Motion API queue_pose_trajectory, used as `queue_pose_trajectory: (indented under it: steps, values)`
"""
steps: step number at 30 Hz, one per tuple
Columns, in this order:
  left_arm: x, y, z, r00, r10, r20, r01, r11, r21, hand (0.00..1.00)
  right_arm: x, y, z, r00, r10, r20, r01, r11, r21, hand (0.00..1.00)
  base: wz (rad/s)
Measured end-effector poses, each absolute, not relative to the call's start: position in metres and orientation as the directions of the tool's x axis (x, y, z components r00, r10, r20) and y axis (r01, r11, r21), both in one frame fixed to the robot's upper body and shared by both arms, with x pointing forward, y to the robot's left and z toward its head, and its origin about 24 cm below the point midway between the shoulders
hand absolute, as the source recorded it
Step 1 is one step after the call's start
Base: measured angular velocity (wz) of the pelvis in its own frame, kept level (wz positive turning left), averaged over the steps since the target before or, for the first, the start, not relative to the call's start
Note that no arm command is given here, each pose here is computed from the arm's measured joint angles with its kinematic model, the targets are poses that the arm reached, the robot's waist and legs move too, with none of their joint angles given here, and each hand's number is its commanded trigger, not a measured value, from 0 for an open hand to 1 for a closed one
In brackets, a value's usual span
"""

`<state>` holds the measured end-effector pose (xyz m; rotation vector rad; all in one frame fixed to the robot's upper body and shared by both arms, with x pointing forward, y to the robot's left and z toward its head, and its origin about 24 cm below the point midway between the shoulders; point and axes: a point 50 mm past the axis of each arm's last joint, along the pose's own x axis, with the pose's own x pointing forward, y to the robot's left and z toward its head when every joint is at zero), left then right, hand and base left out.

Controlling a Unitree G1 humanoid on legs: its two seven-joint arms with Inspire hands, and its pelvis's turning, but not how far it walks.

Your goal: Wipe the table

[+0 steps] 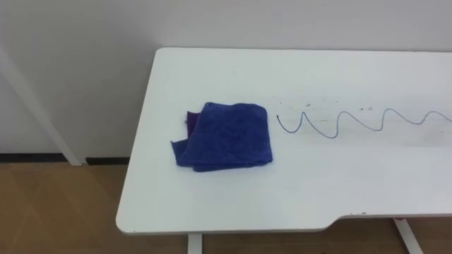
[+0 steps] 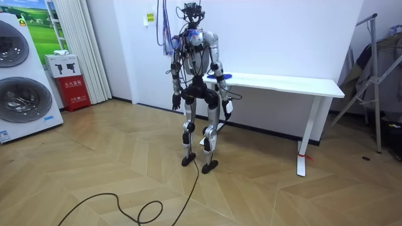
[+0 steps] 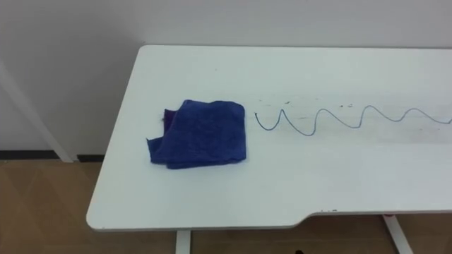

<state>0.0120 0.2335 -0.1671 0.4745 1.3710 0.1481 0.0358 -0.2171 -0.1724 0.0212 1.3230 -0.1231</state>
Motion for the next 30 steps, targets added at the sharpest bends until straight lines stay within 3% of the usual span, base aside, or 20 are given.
queue_pose_trajectory:
  steps: [4, 9, 12, 17, 21, 25, 30]
  values:
    - [0.005, 0.235, -0.167, 0.172, 0.381, -0.908, 0.169, 0.897, 0.409, 0.00, 0.023, -0.220, -0.174, 0.176, -0.120, -0.977, 0.184, 0.979, -0.087, 0.00, 0.00]
    - [-0.013, 0.246, -0.165, 0.079, 0.428, -0.901, 0.077, 0.898, 0.433, 0.00, -0.003, -0.235, -0.172, 0.053, -0.218, -0.975, 0.439, 0.882, -0.173, 0.00, 0.00]
    - [-0.025, 0.258, -0.161, 0.028, 0.466, -0.885, -0.017, 0.885, 0.465, 0.00, -0.020, -0.256, -0.167, -0.047, -0.288, -0.957, 0.653, 0.716, -0.248, 0.00, 0.01]
    - [-0.022, 0.274, -0.156, 0.024, 0.505, -0.863, -0.051, 0.863, 0.503, 0.00, -0.017, -0.301, -0.151, -0.119, -0.449, -0.886, 0.730, 0.565, -0.385, 0.00, -0.12]
    - [-0.015, 0.278, -0.155, 0.050, 0.516, -0.855, -0.052, 0.856, 0.514, 0.00, 0.033, -0.333, -0.133, -0.026, -0.597, -0.801, 0.729, 0.538, -0.424, 0.00, -0.15]
    - [-0.004, 0.279, -0.154, 0.100, 0.519, -0.849, -0.022, 0.854, 0.519, 0.00, 0.111, -0.356, -0.092, 0.217, -0.760, -0.612, 0.738, 0.538, -0.407, 0.00, -0.09]
    - [0.003, 0.278, -0.153, 0.138, 0.516, -0.845, 0.007, 0.853, 0.522, 0.00, 0.190, -0.344, -0.026, 0.549, -0.796, -0.254, 0.620, 0.592, -0.514, 0.00, -0.06]
